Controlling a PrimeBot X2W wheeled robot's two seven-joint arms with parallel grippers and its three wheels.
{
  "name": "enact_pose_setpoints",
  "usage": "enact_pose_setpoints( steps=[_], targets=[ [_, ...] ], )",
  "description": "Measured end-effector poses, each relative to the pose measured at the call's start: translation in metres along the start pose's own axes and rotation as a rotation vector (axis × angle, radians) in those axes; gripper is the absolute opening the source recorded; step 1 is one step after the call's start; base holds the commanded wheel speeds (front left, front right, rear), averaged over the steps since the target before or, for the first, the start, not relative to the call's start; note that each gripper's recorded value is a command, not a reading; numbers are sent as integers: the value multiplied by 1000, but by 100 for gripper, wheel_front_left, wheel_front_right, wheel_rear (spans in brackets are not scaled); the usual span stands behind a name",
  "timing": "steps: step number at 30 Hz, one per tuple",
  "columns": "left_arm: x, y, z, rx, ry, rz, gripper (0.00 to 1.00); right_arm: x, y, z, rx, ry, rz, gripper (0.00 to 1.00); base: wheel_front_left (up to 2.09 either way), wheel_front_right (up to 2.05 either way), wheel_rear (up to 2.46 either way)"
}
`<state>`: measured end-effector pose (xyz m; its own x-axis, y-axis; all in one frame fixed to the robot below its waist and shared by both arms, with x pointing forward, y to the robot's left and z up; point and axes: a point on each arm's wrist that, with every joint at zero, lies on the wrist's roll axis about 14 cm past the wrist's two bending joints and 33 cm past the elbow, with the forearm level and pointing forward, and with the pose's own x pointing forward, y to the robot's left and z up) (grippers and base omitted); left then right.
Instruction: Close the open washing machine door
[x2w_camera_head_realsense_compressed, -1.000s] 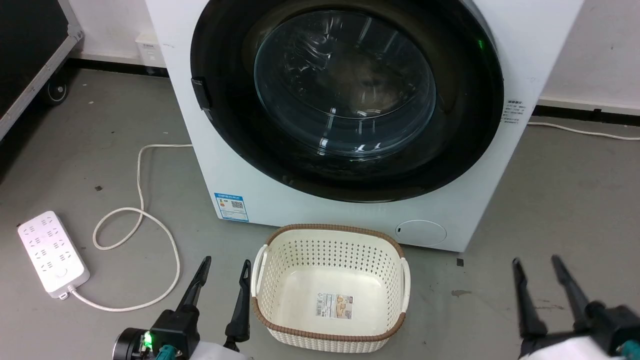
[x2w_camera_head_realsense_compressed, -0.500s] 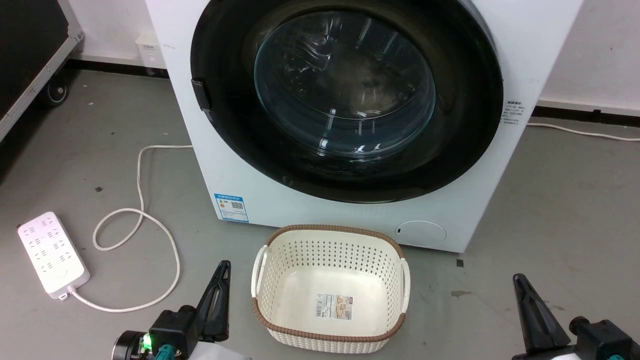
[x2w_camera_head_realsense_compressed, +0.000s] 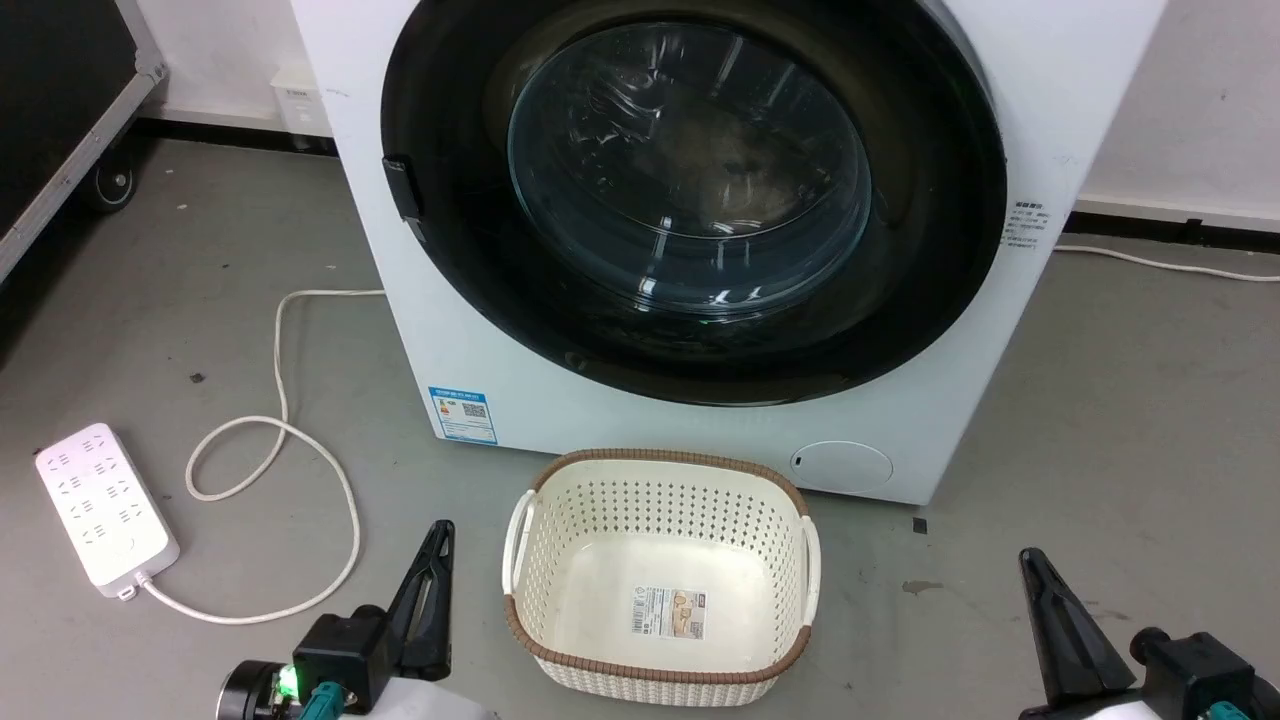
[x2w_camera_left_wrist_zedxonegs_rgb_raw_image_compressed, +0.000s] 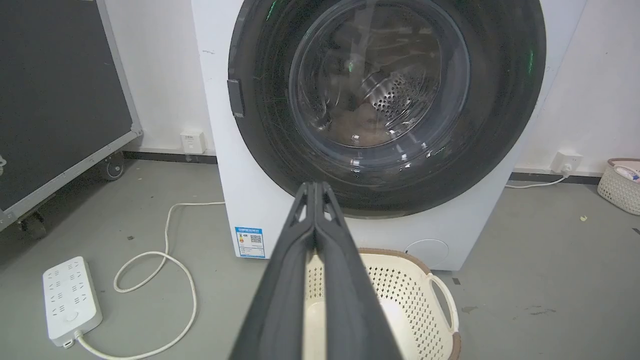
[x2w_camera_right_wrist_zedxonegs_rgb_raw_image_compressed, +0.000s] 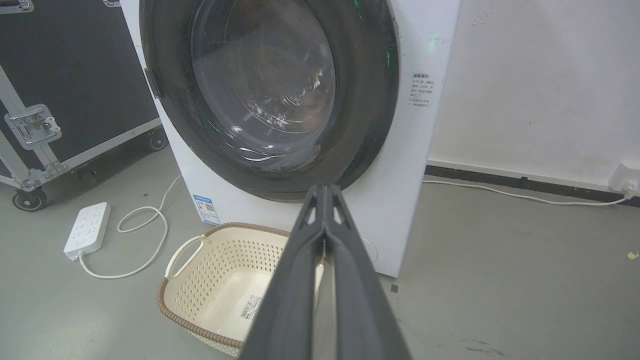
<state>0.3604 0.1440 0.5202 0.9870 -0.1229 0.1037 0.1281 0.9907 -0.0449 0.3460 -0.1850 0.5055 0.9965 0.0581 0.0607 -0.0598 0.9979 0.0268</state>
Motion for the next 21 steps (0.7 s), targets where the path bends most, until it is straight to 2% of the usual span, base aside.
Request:
enact_pose_setpoints(
  steps=[21],
  targets=[
    [1, 5, 0, 21, 24, 18, 0, 5, 5, 2, -14, 20, 16, 0, 0, 0, 0]
  ],
)
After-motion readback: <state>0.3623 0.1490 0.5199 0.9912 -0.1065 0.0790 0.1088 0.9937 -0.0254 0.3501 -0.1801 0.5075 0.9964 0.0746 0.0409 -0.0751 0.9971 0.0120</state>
